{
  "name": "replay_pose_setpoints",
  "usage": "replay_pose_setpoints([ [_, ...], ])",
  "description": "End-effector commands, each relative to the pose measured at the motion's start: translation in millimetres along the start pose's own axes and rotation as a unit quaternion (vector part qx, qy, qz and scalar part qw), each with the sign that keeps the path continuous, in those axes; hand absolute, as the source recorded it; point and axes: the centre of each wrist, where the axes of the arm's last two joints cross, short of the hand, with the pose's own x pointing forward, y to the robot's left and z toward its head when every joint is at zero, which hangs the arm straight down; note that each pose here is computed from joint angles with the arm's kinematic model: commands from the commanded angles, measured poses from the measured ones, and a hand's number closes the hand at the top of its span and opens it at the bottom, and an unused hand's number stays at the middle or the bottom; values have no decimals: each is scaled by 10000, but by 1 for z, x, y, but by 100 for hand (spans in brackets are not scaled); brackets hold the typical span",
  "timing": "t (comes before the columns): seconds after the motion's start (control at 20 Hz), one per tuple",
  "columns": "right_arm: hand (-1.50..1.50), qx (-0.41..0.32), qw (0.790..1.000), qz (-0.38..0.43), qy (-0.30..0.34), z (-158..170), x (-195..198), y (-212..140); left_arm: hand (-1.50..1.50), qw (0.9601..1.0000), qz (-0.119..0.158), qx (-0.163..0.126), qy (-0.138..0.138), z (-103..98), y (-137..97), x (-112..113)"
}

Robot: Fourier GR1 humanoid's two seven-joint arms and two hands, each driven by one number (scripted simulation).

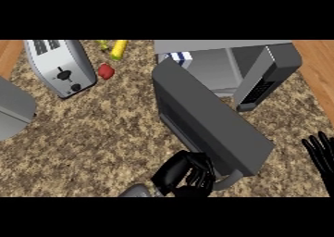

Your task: Pick up the milk, place it into the microwave and close the microwave

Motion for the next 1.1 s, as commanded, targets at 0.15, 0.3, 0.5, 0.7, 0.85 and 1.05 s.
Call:
replay_pose_setpoints([
  [0.15,-150,839,9955,-263,-349,-25,26,18,150,9992,-192,331,-135,-23,-13,19],
  [0.3,-150,1006,9937,-344,-340,-38,35,22,150,9977,-288,566,-239,-35,-9,32],
  [0.5,-150,1183,9913,-437,-367,-38,41,34,150,9930,-60,1141,-303,-44,1,38],
  [0.7,-150,1164,9919,-365,-355,-41,53,30,150,9874,-197,1503,-449,-62,17,46],
  [0.85,-150,1151,9918,-414,-366,-42,55,29,150,9829,-221,1776,-426,-74,28,55],
  [1.05,-150,1237,9907,-426,-365,-45,65,32,150,9758,-245,2127,-451,-89,47,62],
])
